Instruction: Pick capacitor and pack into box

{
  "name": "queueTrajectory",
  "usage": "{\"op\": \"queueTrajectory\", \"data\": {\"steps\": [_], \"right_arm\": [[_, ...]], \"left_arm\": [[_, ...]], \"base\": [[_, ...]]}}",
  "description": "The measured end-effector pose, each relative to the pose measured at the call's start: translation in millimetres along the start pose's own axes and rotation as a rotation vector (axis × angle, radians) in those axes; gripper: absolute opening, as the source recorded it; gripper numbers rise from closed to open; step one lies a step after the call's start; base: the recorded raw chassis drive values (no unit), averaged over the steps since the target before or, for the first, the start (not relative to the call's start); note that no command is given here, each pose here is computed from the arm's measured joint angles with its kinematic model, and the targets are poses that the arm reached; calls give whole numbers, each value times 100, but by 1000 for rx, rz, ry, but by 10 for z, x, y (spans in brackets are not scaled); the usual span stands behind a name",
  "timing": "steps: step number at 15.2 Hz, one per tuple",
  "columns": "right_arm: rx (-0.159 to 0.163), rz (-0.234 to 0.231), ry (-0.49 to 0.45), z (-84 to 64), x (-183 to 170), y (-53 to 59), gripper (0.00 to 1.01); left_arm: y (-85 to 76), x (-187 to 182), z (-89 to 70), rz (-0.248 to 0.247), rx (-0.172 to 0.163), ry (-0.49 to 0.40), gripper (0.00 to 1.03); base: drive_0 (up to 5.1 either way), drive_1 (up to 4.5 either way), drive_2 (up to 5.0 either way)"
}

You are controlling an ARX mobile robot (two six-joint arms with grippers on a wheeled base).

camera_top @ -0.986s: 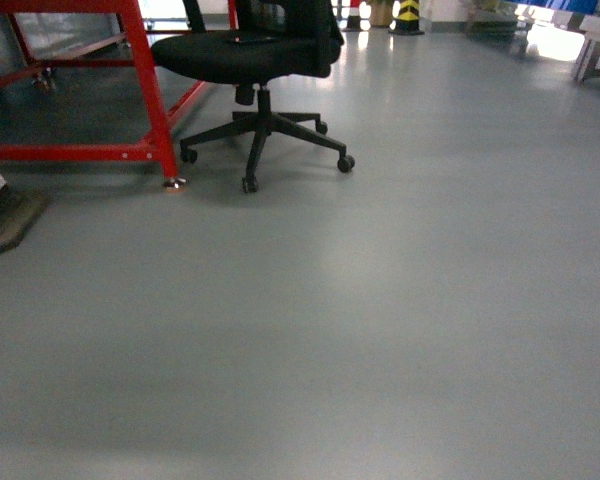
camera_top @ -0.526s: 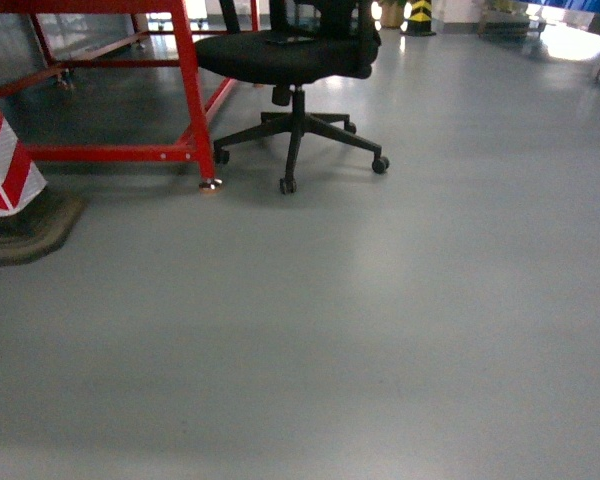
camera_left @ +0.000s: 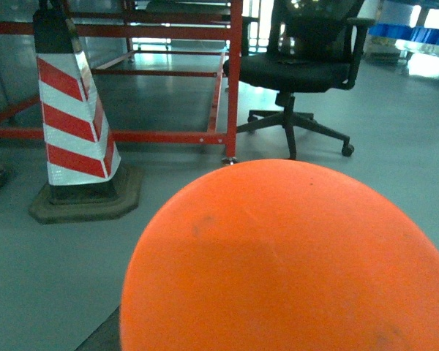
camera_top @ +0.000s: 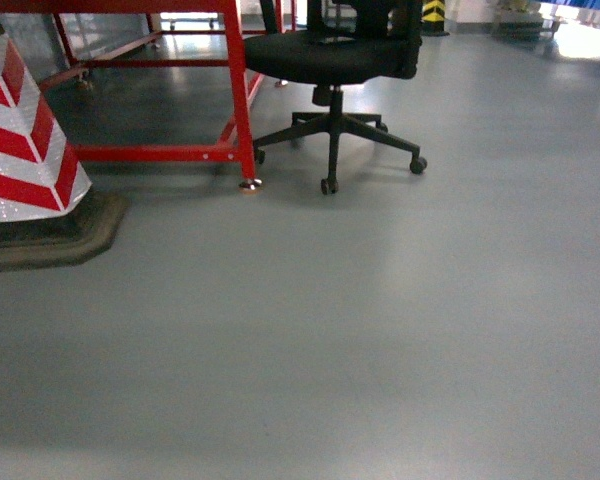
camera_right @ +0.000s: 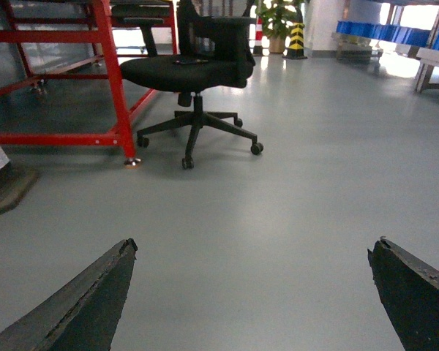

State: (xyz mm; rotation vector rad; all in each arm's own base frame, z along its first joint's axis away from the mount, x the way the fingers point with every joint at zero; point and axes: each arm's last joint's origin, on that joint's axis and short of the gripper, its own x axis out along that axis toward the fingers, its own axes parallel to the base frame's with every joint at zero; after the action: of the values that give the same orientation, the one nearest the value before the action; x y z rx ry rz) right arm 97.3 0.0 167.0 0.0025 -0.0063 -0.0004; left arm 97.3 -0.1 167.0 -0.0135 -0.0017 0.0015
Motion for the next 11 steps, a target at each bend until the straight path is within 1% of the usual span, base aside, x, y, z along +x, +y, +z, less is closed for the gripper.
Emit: {"op": "queueTrajectory", "data": {"steps": [11], "right_arm": [[0, 0, 3, -3, 0, 0, 98]], "left_arm": [[-1, 0, -1, -3, 0, 1, 44]], "base": [[-509, 237, 237]]}}
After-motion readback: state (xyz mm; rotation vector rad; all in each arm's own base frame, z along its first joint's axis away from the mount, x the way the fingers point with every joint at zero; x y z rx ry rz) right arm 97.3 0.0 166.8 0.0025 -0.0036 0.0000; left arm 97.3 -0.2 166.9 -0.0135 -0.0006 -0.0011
